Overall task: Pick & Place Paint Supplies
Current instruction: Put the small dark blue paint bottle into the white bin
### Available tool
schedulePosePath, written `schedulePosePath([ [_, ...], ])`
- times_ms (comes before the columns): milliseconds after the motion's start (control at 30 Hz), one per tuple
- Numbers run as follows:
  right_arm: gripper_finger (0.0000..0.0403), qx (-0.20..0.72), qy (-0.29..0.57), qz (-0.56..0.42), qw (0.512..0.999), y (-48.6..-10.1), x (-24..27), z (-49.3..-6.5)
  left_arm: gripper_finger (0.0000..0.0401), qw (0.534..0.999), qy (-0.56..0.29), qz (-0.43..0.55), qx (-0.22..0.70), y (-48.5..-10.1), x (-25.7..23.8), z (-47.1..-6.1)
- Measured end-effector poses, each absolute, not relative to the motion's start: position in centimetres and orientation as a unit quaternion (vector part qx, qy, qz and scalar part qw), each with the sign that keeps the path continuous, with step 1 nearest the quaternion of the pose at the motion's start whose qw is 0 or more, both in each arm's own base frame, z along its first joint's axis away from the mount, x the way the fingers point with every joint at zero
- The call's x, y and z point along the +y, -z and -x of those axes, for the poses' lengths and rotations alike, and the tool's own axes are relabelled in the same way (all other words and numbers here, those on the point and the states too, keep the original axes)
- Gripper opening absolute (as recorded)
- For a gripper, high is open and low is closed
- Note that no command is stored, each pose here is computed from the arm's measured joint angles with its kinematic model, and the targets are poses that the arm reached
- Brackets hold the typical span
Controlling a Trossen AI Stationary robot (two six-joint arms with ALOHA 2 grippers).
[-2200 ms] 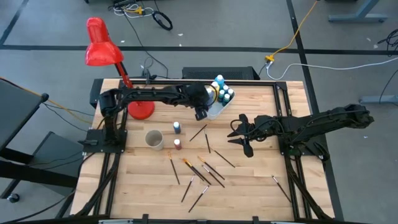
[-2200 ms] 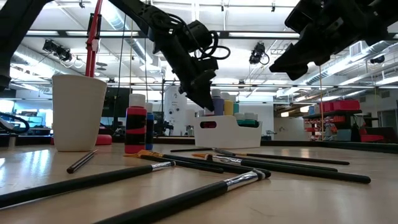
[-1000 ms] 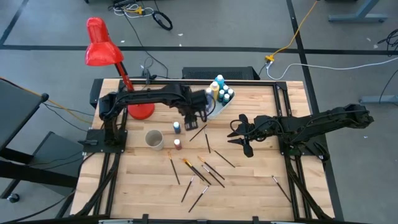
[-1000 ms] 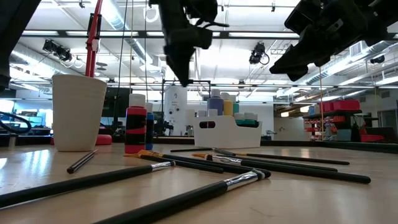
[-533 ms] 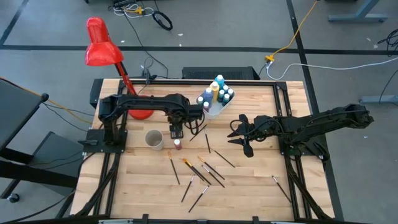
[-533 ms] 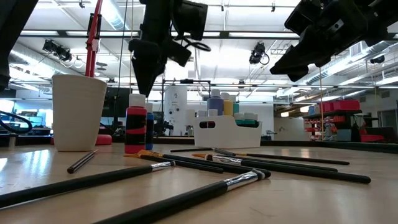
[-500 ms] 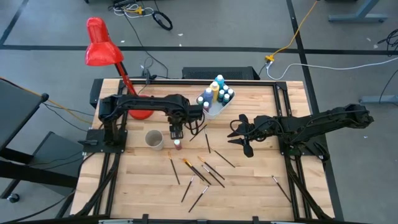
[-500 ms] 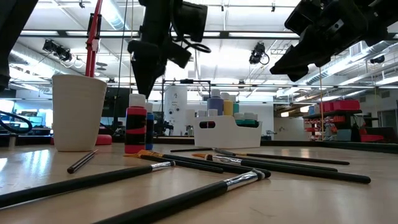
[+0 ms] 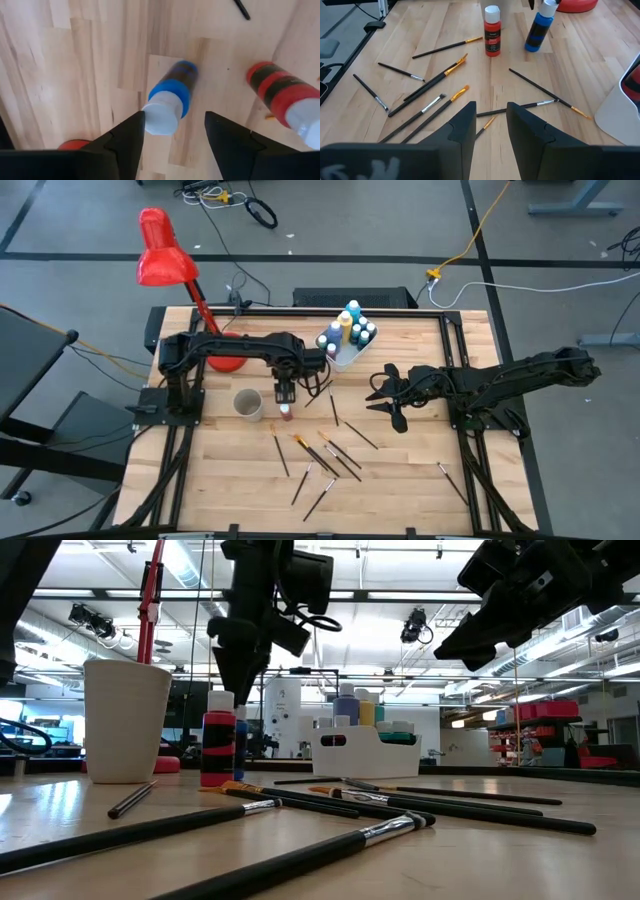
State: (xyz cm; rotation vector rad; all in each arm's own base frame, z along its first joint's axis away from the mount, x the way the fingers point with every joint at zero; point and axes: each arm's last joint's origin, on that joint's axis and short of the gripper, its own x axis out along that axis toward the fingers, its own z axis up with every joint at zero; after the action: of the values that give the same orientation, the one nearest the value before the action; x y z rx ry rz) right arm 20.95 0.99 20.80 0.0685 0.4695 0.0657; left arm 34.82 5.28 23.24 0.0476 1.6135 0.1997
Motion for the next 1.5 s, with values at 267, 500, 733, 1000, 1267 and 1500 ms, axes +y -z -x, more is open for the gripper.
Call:
schedulePosePath([
  [267, 0.0111, 0.232, -0.033, -0.034, 0.971, -20.8, 1.0, -21.0, 0.0226, 0.679, -0.084, -0.028, 0.728, -23.2, 4.8, -34.7],
  [500, 0.0111, 0.232, -0.033, -0.034, 0.972, -20.8, 1.0, -21.0, 0.0226, 0.67, -0.087, -0.037, 0.737, -23.2, 4.0, -34.5],
  [733, 0.0111, 0.232, -0.033, -0.034, 0.972, -20.8, 1.0, -21.0, 0.0226, 0.653, -0.109, -0.063, 0.747, -23.8, 3.9, -34.3],
  [1000, 0.0111, 0.232, -0.033, -0.034, 0.972, -20.8, 1.0, -21.0, 0.0226, 0.682, -0.07, -0.047, 0.727, -23.4, 3.8, -34.9],
  [1267, 0.0111, 0.232, -0.033, -0.034, 0.972, -20.8, 1.0, -21.0, 0.0226, 0.688, -0.065, -0.041, 0.722, -23.4, 5.0, -34.9],
  [1500, 0.0111, 0.232, -0.033, -0.034, 0.972, -20.8, 1.0, -21.0, 0.0226, 0.692, -0.062, -0.011, 0.719, -23.4, 6.2, -34.8],
])
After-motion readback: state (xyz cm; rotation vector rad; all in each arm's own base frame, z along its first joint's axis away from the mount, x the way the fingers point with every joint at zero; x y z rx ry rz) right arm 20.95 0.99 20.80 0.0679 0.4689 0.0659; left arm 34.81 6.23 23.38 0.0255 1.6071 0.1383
